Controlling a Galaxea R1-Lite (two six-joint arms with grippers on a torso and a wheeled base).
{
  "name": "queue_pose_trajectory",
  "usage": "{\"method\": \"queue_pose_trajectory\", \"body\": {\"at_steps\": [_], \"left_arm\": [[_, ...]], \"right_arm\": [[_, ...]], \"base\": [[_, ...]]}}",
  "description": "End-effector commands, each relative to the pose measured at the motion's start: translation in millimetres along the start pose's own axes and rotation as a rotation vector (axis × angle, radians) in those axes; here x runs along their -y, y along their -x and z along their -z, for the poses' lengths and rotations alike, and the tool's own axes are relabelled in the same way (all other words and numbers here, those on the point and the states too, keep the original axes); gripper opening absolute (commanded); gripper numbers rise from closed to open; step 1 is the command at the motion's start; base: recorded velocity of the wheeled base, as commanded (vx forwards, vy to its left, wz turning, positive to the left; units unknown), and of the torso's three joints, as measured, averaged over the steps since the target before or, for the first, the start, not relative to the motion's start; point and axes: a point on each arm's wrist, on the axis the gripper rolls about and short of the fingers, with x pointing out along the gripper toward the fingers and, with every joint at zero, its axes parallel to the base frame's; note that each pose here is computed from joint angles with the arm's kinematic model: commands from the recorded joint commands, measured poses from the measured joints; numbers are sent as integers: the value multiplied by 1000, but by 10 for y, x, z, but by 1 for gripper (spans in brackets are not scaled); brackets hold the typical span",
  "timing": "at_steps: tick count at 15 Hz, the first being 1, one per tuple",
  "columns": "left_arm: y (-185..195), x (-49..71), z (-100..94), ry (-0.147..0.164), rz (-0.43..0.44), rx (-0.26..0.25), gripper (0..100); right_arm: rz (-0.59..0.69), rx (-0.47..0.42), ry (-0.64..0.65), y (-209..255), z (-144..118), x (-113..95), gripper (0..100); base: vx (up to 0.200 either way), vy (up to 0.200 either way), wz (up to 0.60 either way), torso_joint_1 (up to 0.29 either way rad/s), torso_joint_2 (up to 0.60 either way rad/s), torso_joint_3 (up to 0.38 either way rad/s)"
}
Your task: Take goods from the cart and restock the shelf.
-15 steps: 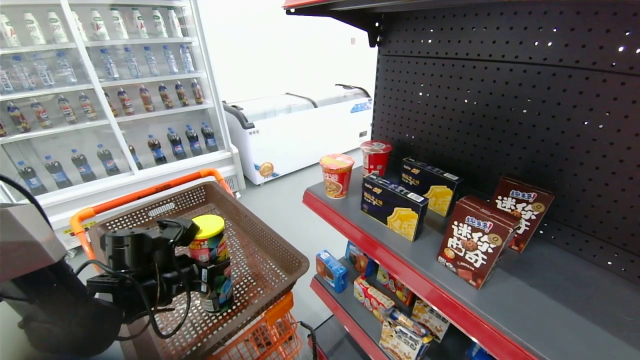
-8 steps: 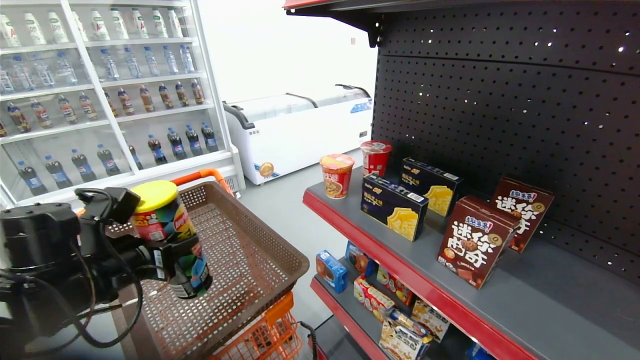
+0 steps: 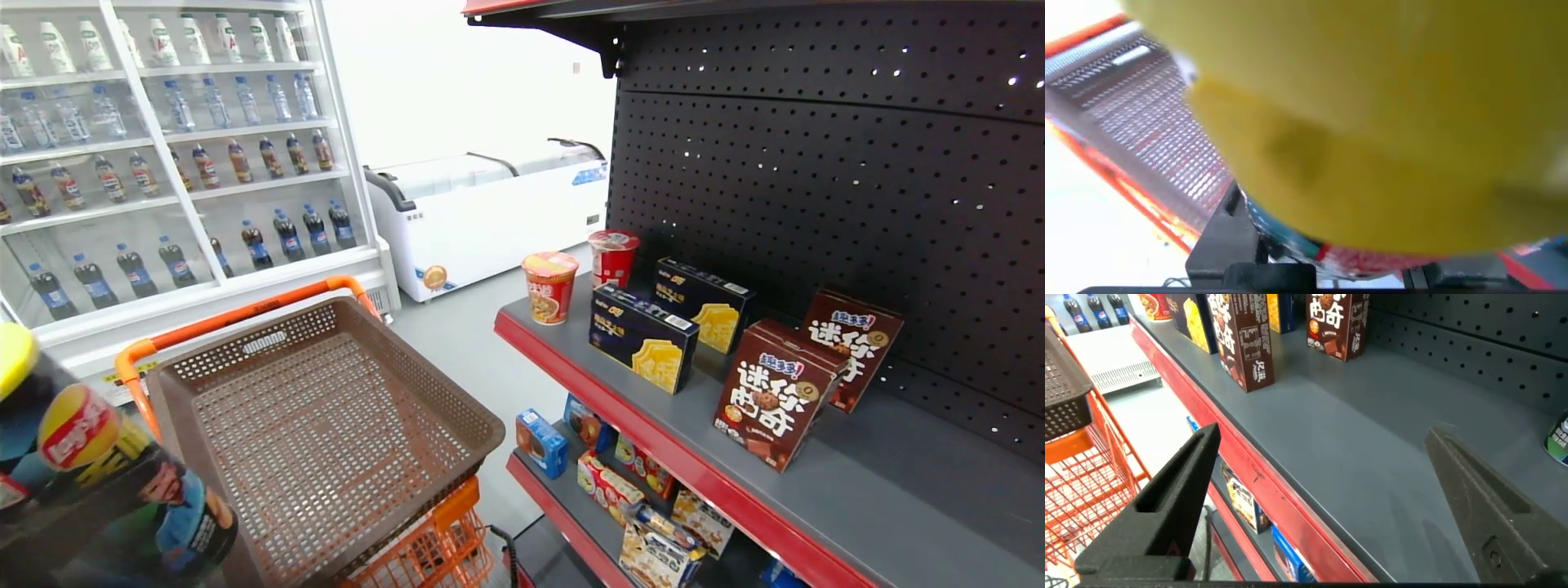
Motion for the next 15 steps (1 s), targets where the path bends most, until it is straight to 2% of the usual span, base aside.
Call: {"method": "queue_pose_trajectory", "body": {"at_steps": [1, 3, 5, 8, 11, 15], "left_arm": [[594, 82, 260, -2, -42, 184, 0], [742, 115, 294, -16, -44, 253, 0], [848, 138, 330, -18, -43, 264, 0], [1024, 174, 440, -46, -47, 252, 0], [1123, 193, 537, -66, -56, 215, 0], [1136, 188, 530, -67, -84, 222, 0]], "right_arm": [[0, 0, 0, 0, -1, 0, 100], [-1, 0, 0, 0, -1, 0, 100], [0, 0, 0, 0, -1, 0, 100], [-1, 0, 0, 0, -1, 0, 100], [-9, 0, 2, 0, -1, -2, 100], [-9, 0, -1, 0, -1, -2, 100]], "base": [[0, 0, 0, 0, 0, 0], [0, 0, 0, 0, 0, 0], [0, 0, 0, 0, 0, 0], [0, 0, 0, 0, 0, 0], [0, 0, 0, 0, 0, 0], [0, 0, -600, 0, 4, 0]]}}
